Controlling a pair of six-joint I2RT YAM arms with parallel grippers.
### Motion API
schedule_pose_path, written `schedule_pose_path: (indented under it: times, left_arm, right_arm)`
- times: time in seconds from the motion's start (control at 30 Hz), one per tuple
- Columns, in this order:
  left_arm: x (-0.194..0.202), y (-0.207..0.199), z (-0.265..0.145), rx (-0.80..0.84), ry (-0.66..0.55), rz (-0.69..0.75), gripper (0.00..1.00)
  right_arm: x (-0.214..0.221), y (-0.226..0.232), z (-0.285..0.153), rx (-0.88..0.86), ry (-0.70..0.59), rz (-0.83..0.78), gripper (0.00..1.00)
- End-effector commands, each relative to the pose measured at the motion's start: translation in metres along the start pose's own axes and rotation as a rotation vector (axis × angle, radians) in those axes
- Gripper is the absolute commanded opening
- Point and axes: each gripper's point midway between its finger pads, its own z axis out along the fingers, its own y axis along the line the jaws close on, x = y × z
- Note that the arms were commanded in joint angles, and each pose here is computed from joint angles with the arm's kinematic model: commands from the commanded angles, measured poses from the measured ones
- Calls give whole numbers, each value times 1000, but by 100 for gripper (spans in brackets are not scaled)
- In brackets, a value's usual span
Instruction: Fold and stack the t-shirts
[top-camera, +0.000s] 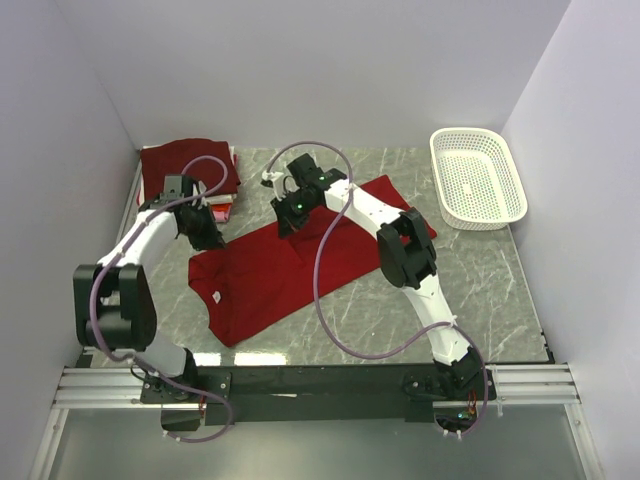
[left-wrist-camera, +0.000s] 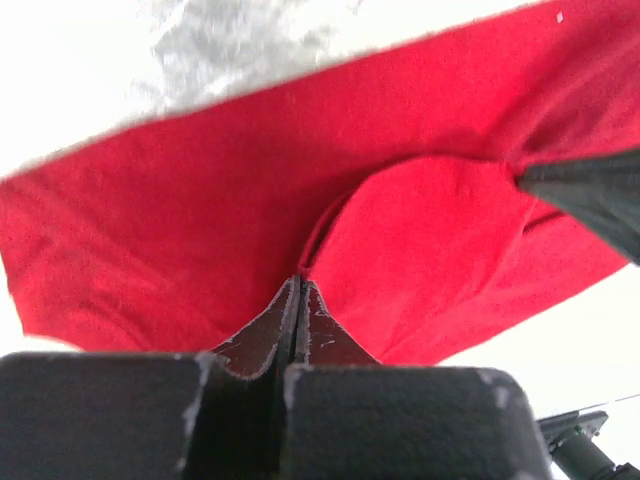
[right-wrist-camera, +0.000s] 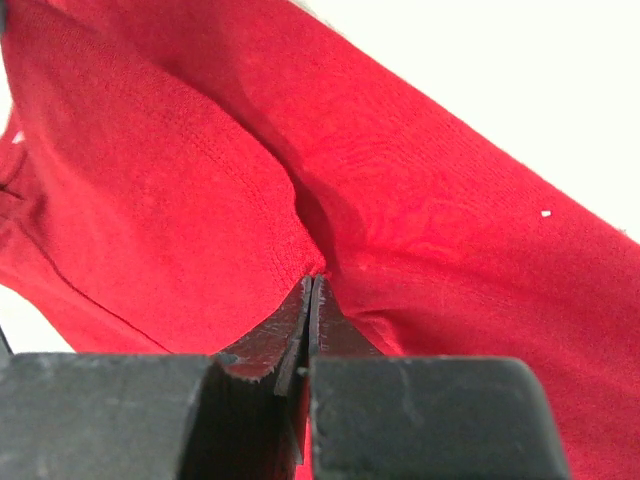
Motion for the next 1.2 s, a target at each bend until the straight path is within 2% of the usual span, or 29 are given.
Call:
schedule_pose_path:
  times: [0.0, 0.37, 0.4, 0.47, 0.53, 0.57, 0.6, 0.63, 0.7, 0.73, 0.77, 0.83, 0.87, 0.9, 0.97, 1.0, 1.07, 1.1, 1.13, 1.17]
  left_arm:
    - [-30, -8, 6, 18, -63, 37, 0]
    - [-43, 17, 40, -68, -31, -5, 0]
    - [-41, 19, 43, -75, -23, -8, 1]
    - [-38, 23, 43, -90, -15, -11, 2]
    - [-36, 28, 40, -119, -25, -12, 20]
    - [-37, 30, 36, -134, -36, -13, 27]
    - [-39, 30, 26, -145, -67, -8, 40]
    - [-43, 31, 18, -158, -97, -5, 45]
    - [-58, 30, -12, -185, -211, 3, 53]
    - [-63, 27, -24, -180, -253, 7, 53]
    - [-70, 17, -48, -148, -329, 28, 55]
    - [-75, 9, -69, -116, -411, 61, 58]
    - [-78, 1, -93, -84, -489, 80, 63]
    - [-76, 1, -97, -70, -527, 94, 68]
    - [-71, -5, -122, -27, -620, 105, 81]
    - [-61, 1, -117, -28, -620, 100, 96]
    - [-58, -2, -131, 6, -697, 108, 100]
    - [-49, 4, -123, 1, -684, 110, 99]
    - [-47, 5, -123, 3, -694, 117, 100]
    - [-45, 5, -127, 9, -709, 121, 99]
  right_arm:
    - [-36, 4, -35, 40, -112, -39, 0]
    - [-31, -7, -33, 76, -107, -22, 0]
    - [-32, -6, -33, 76, -109, -26, 1]
    - [-32, -7, -33, 79, -109, -21, 11]
    - [-31, -8, -33, 86, -102, -26, 27]
    - [-31, -9, -35, 90, -102, -28, 30]
    - [-34, -10, -40, 96, -107, -30, 31]
    - [-35, -13, -44, 101, -115, -29, 36]
    - [-39, -27, -60, 113, -137, -8, 40]
    - [-40, -31, -65, 113, -142, -11, 46]
    - [-40, -35, -73, 113, -141, -11, 47]
    - [-36, -52, -88, 128, -138, -30, 48]
    - [-27, -51, -95, 117, -109, -27, 49]
    - [-21, -61, -106, 123, -97, -81, 49]
    - [4, -49, -124, 77, -28, -134, 49]
    - [14, -47, -133, 62, -4, -247, 49]
    - [49, -28, -153, 33, 52, -320, 49]
    - [61, -26, -158, 39, 76, -429, 50]
    - [105, -17, -151, -3, 146, -424, 51]
    - [94, -7, -170, 56, 89, -533, 53]
